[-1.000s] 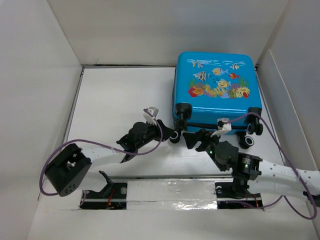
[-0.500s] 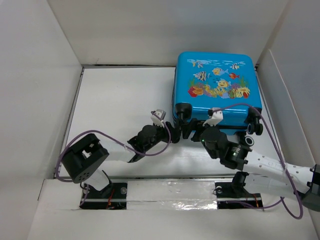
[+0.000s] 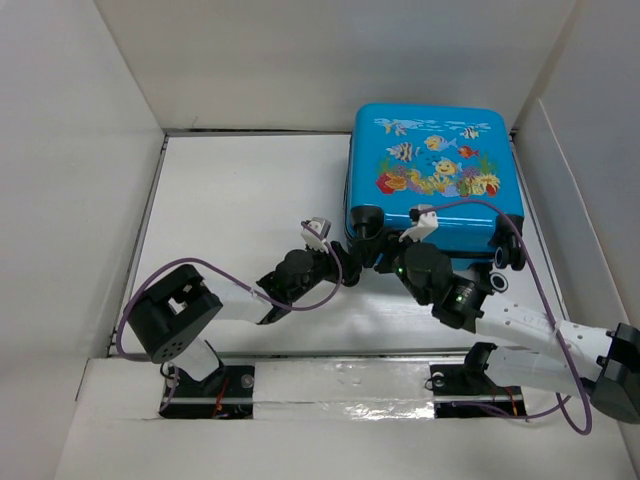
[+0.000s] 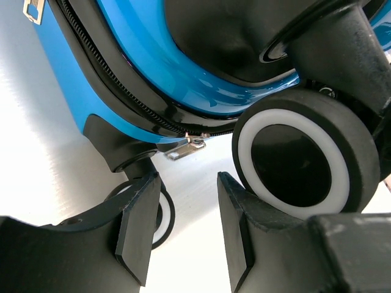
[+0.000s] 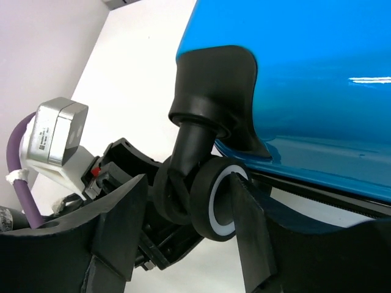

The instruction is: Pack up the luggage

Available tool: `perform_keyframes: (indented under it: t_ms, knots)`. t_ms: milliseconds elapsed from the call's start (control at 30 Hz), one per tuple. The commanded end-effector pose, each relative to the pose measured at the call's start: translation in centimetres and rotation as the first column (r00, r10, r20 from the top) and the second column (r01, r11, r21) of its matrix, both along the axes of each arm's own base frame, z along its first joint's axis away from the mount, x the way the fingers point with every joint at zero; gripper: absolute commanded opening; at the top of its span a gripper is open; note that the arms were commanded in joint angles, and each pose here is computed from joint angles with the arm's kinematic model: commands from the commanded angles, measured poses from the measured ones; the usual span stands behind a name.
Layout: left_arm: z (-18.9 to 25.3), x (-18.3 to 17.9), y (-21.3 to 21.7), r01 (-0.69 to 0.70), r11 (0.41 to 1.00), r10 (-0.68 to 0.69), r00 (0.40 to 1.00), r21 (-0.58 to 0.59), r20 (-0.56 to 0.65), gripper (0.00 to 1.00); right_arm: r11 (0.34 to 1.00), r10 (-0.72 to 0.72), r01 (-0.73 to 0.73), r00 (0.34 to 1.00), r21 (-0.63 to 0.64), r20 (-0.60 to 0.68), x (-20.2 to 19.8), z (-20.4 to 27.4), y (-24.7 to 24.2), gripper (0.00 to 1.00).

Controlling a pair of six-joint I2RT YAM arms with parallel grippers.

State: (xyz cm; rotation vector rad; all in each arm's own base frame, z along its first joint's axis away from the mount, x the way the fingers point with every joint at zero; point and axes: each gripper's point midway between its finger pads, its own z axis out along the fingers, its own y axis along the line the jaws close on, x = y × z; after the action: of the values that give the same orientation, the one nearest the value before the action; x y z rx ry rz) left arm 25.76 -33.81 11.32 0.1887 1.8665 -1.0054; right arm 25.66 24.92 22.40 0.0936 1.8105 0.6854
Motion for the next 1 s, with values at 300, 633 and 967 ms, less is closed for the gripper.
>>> perform_keyframes:
  t_ms: [300, 633, 967]
  knots:
    - [3.3, 0.5, -0.9, 0.008, 0.995, -0.001, 0.997, -0.101, 0.072, 0.39, 1.0, 0.015, -0.015, 1.0, 0.022, -0.012, -1.0, -0.6, -0.9, 0.8]
    - [1.8, 0.2, 0.9, -0.037, 0.999, 0.037, 0.999, 0.003, 0.015, 0.33, 0.976, 0.122, -0.139, 0.987, 0.166, 0.106, -3.3, 1.4, -2.4, 0.93]
    - [1.0, -0.6, 4.1, -0.103, 0.99, 0.106, 0.994, 0.095, -0.019, 0.0, 0.981, 0.083, -0.102, 0.989, 0.167, 0.122, -3.5, 1.9, -4.7, 0.92]
